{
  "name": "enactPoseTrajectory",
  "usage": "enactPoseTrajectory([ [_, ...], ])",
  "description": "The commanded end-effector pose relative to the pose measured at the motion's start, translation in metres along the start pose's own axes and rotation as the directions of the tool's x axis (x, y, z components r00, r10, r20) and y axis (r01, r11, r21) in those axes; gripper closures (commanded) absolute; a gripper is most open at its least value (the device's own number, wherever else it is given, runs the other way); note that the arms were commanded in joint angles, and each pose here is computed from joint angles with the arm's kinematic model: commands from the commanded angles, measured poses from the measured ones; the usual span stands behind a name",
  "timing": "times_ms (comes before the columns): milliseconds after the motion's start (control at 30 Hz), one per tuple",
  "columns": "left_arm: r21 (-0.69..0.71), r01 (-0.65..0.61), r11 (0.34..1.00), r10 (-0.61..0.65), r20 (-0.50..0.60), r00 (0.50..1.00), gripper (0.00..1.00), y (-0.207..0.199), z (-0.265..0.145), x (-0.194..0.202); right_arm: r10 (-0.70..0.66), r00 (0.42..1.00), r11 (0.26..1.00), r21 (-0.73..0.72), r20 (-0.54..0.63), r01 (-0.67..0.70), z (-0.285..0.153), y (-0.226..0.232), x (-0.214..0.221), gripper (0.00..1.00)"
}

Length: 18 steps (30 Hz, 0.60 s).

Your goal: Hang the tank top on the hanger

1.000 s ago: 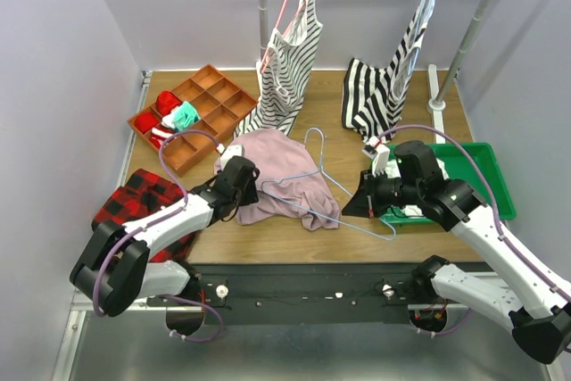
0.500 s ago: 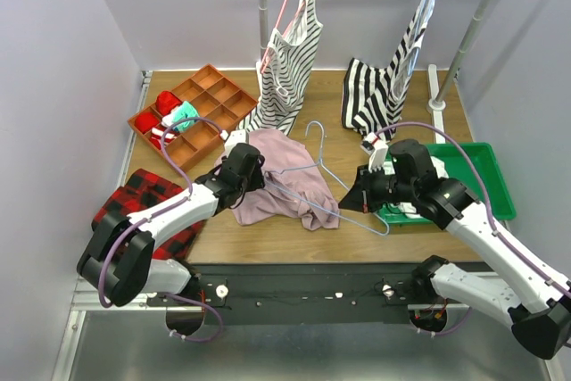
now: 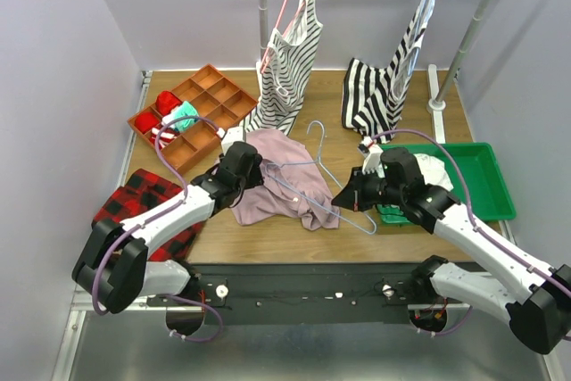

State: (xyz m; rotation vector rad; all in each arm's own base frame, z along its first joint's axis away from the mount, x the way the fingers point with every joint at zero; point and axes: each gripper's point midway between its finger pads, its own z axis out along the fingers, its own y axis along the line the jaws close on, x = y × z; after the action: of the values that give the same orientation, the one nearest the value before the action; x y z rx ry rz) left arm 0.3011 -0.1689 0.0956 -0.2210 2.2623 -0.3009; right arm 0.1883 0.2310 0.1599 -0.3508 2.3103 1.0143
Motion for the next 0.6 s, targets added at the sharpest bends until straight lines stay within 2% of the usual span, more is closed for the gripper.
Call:
enactPoseTrajectory([
  [0,-0.097,-0.004,0.995,0.008,0.036,0.999,0.44,0.024,0.004,-0.006,-0.015,0.998,0.996,-0.082,0.056,0.020,0.005,0.014,-0.010,0.99],
  [133,-0.066,0.003,0.998,0.001,0.050,0.999,0.44,0.012,0.016,-0.015,-0.019,0.998,0.996,-0.084,0.056,0.023,0.006,0.015,-0.009,0.99],
  [400,-0.091,-0.029,0.995,0.033,0.032,0.999,0.48,0.001,0.040,-0.022,-0.015,0.999,0.997,-0.080,0.047,0.019,0.009,0.010,-0.004,0.99],
  [467,-0.105,-0.026,0.994,0.030,0.034,0.999,0.51,0.003,0.043,-0.021,-0.017,0.999,0.996,-0.082,0.043,0.021,0.011,0.010,-0.003,0.99],
  [567,-0.117,-0.027,0.993,0.033,0.049,0.998,0.67,0.006,0.043,-0.022,-0.017,0.999,0.996,-0.083,0.041,0.020,0.013,0.009,-0.002,0.99],
])
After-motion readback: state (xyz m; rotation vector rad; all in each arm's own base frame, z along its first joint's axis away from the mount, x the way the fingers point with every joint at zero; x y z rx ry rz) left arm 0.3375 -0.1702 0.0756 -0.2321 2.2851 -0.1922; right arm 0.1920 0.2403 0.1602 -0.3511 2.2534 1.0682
